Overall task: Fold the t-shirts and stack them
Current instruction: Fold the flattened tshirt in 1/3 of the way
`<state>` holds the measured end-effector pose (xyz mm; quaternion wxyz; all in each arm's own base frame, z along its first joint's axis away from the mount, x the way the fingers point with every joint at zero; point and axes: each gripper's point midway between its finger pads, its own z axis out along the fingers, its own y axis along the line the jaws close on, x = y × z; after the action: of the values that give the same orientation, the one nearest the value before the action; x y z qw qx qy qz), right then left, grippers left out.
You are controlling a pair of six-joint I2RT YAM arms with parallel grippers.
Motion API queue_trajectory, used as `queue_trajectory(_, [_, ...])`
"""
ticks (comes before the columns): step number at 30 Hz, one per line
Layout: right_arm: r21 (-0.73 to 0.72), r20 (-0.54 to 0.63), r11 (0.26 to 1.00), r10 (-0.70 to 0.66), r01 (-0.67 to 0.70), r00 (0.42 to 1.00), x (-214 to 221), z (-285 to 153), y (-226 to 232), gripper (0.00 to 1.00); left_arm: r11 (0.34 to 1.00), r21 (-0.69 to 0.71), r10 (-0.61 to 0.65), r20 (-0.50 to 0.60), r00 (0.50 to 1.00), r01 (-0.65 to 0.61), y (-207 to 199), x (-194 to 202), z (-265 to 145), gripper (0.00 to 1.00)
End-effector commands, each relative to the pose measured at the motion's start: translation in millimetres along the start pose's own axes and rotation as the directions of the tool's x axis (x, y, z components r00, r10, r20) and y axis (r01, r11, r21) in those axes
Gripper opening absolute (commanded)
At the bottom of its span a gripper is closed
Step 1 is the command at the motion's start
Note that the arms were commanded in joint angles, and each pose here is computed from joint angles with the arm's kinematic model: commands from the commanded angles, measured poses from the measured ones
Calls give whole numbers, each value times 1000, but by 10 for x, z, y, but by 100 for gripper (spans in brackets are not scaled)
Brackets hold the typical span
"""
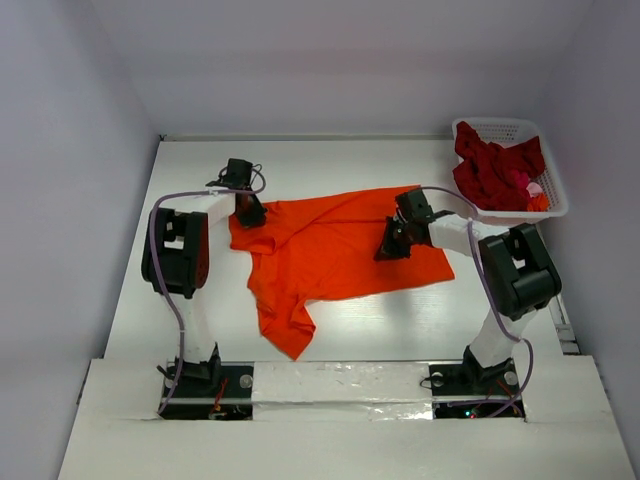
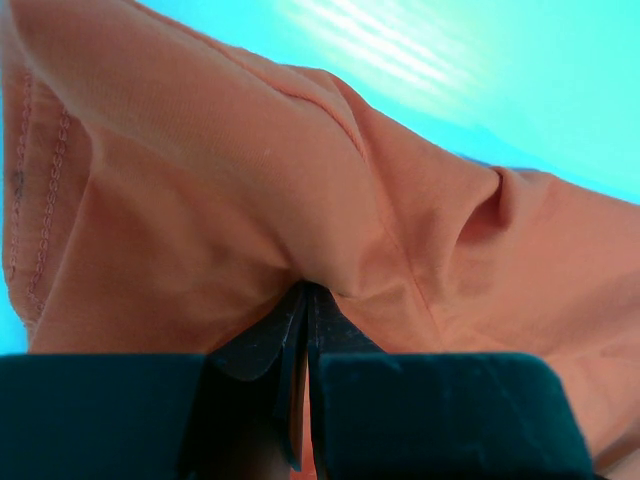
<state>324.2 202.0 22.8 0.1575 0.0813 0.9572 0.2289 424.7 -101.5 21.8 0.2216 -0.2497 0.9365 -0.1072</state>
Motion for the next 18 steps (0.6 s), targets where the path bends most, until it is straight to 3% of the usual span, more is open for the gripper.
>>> queue_trajectory(1, [24,-10,1000,4,-3,1000,146,7,-69,0,997,-73,35,-60,998,-39,182,136,187,0])
queue_trajectory(18, [35,17,999,19,-20,1000,240,-140,-134,0,996,-44,81,-36,996,-83,-85,-260,312,0])
